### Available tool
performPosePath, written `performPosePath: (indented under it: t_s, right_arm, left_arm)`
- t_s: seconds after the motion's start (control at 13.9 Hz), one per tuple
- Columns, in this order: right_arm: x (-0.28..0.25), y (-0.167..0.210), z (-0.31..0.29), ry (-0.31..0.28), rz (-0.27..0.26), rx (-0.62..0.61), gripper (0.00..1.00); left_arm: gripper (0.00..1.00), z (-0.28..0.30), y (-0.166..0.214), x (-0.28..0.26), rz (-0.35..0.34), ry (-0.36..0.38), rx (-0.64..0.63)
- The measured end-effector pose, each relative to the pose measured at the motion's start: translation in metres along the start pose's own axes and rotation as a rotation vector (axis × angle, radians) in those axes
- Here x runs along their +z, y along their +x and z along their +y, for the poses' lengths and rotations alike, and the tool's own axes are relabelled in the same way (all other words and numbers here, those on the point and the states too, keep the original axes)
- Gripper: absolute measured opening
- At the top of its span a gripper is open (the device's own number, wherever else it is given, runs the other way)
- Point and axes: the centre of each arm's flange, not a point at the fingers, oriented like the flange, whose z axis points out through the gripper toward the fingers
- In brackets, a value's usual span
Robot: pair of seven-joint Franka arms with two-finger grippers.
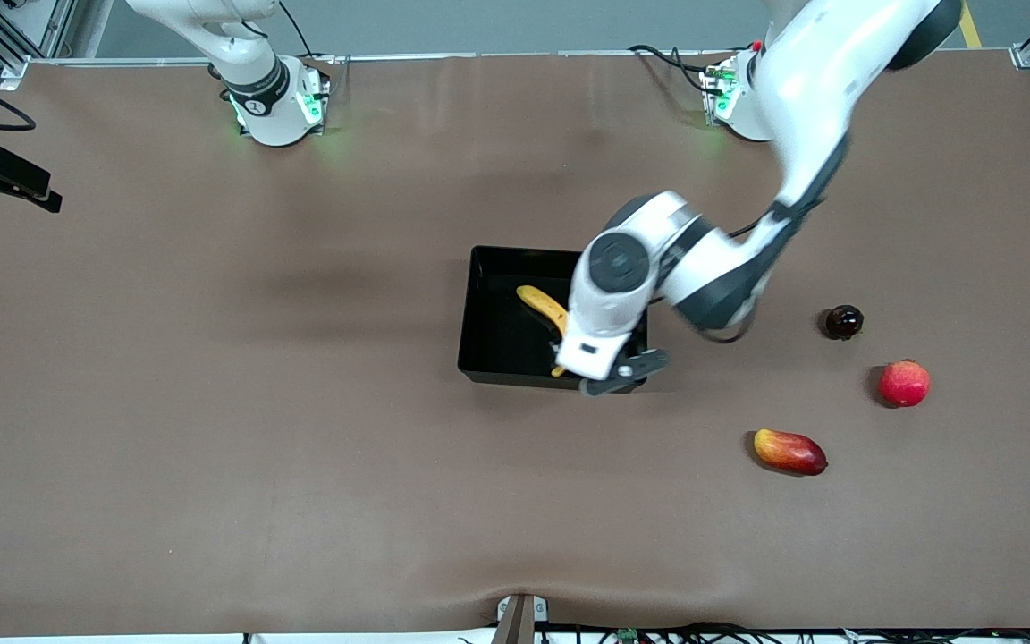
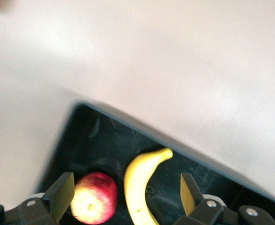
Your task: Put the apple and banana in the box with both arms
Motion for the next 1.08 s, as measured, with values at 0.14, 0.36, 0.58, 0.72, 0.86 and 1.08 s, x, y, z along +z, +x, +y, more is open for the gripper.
performPosePath:
  t_s: [0.14,0.36,0.58,0.72,0.86,1.08]
  right_arm:
    - [0.0,0.0,0.0,0.0,0.0,0.0,1.0]
    - [0.0,0.0,0.0,0.0,0.0,0.0,1.0]
    - [0.002,-0.003,0.0,0.0,-0.028,0.0,1.0]
    - [0.002,-0.004,-0.001,0.0,-0.032,-0.002,1.0]
    - [-0.004,-0.004,0.0,0.0,-0.02,-0.003,1.0]
    - [-0.012,-0.005,0.002,-0.001,0.006,-0.005,1.0]
  left_arm:
    - [1.0,-0.031,0.017,-0.072,0.073,0.013,-0.004]
    - [1.0,-0.083,0.044,-0.141,0.14,0.05,0.109]
    - [1.0,-0.152,0.088,-0.185,0.106,0.004,0.127]
    - [1.0,-0.202,0.11,-0.214,0.089,-0.026,0.092]
    - [1.0,-0.243,0.125,-0.237,0.099,-0.033,0.101]
    - [1.0,-0.279,0.127,-0.253,0.076,0.003,0.173]
